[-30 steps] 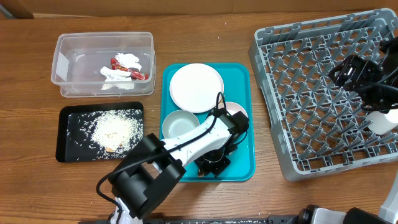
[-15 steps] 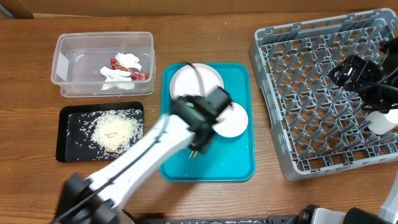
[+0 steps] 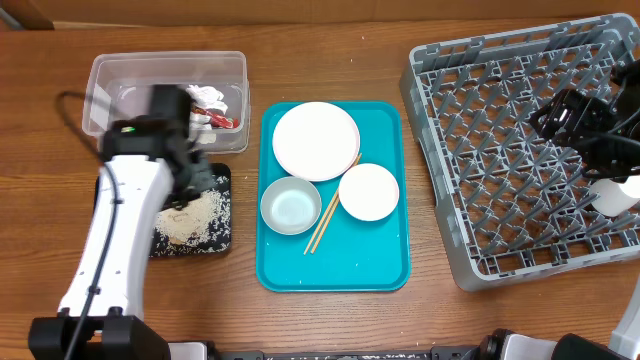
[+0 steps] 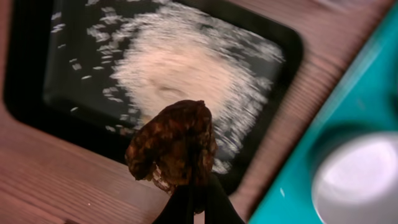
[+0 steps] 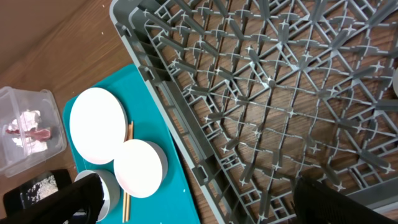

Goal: Sort waste into correct bins and load items into the dishwasher

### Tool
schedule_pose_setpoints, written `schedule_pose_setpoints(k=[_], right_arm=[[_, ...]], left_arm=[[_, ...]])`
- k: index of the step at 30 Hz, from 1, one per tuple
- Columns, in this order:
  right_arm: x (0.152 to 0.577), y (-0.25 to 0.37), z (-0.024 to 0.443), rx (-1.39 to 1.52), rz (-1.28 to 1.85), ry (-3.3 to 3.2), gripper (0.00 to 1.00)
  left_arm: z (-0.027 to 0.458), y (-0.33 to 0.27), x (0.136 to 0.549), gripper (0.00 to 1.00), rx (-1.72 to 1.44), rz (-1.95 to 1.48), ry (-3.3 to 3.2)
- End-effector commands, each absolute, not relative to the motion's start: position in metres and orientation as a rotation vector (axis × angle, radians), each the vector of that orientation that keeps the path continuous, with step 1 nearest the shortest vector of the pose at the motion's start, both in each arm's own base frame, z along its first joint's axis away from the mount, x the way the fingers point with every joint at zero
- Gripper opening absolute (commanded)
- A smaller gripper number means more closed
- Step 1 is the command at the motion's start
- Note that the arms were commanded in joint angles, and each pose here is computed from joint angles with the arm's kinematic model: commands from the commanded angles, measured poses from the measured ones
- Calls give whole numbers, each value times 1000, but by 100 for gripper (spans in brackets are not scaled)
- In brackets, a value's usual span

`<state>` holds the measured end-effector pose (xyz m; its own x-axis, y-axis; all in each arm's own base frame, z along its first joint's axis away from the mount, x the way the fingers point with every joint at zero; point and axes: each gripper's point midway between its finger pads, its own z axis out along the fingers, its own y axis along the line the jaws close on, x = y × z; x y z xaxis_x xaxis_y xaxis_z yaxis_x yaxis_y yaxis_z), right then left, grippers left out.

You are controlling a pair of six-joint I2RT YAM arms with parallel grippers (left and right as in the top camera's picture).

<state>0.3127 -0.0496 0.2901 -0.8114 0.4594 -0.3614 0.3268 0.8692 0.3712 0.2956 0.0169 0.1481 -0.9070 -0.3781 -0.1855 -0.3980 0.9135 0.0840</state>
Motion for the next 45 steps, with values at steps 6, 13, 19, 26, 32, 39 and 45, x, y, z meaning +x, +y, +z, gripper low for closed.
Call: schedule_pose_setpoints(k=[6,13,19,26,32,39,45], right_arm=[[313,-51,292,564,385,2588,100],[312,-51,292,566,386,2592,100],[311,-51,292,567,386,2594,100],[311,-51,292,567,386,2594,100],[312,-51,292,567,386,2593,100],[312,-51,292,566,386,2593,100],[312,-51,292,566,386,2593,100]], left_arm=[[99,106,277,4,-1108,223,2746],[56,130,271,6,-1205,271,2703],[28,129,270,6,-1220,282,2760],[15,128,267,14,-1231,290,2801],[38,132,278,26,-1228,283,2792],[111,120,320,27,-1096,155,2696],[145,41,361,31,-678,-176,2705]])
